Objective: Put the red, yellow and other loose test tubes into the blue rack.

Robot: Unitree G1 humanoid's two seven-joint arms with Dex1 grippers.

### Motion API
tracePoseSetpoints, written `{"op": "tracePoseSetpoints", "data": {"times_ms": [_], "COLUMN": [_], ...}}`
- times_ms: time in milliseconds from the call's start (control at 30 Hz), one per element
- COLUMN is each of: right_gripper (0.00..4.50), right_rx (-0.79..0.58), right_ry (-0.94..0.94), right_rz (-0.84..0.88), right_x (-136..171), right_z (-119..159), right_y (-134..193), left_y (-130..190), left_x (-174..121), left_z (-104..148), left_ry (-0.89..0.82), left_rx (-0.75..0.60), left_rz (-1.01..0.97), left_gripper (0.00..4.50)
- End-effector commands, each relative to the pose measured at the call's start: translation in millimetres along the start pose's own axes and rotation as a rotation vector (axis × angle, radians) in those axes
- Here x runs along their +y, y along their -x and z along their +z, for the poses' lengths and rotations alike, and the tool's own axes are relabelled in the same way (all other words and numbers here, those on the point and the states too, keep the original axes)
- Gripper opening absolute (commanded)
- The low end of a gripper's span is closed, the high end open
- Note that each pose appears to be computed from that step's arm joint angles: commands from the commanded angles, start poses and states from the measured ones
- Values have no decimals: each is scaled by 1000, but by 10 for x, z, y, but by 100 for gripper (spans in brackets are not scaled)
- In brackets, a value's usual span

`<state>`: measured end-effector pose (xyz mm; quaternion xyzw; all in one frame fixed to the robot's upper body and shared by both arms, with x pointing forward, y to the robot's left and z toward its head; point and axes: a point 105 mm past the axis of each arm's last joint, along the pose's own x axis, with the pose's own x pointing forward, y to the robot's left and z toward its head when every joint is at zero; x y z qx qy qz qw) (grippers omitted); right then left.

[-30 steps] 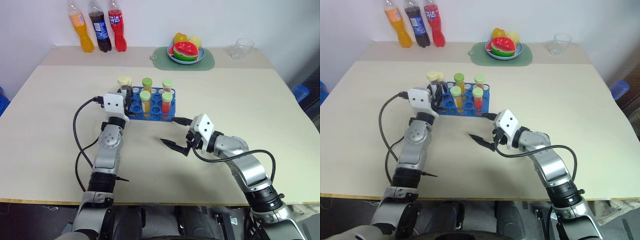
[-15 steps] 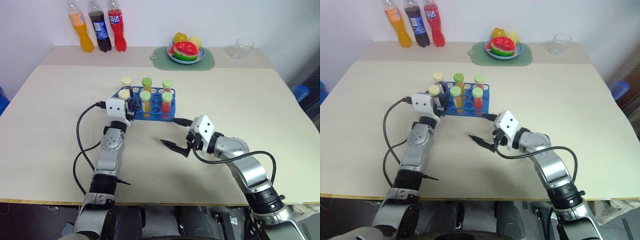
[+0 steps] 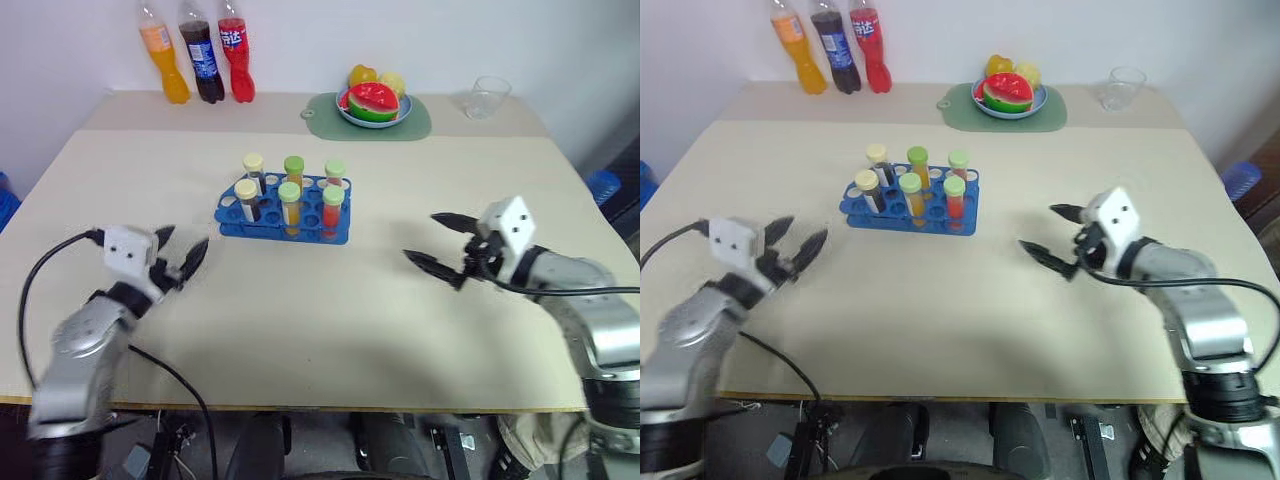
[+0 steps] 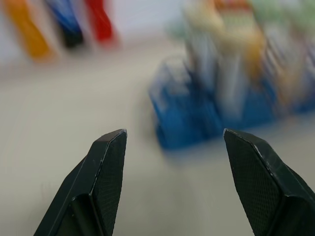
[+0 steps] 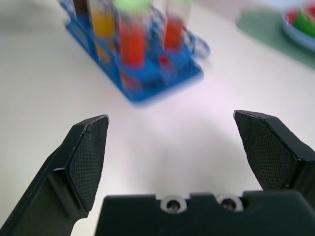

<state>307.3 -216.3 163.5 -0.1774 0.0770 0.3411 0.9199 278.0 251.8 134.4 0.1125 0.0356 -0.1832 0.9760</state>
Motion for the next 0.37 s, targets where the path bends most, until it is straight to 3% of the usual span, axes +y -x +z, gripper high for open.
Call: {"op": "tracePoseSetpoints", "data": {"times_ms": [33, 200, 367], "right_gripper": [450, 450, 450], "right_rx": [-13, 19, 27], "right_ry": [12, 13, 13], "right_rz": [-48, -84, -46], "right_x": [-166, -269, -175], "right_z": [20, -108, -156], "right_y": [162, 237, 184], "left_y": [86, 131, 133], "left_x": [31, 34, 2], "left_z": [145, 75, 83], "left_ry": [5, 18, 33], "left_rx": [-31, 2, -7], "left_rz": [-40, -56, -47], "left_gripper": [320, 320, 320]}}
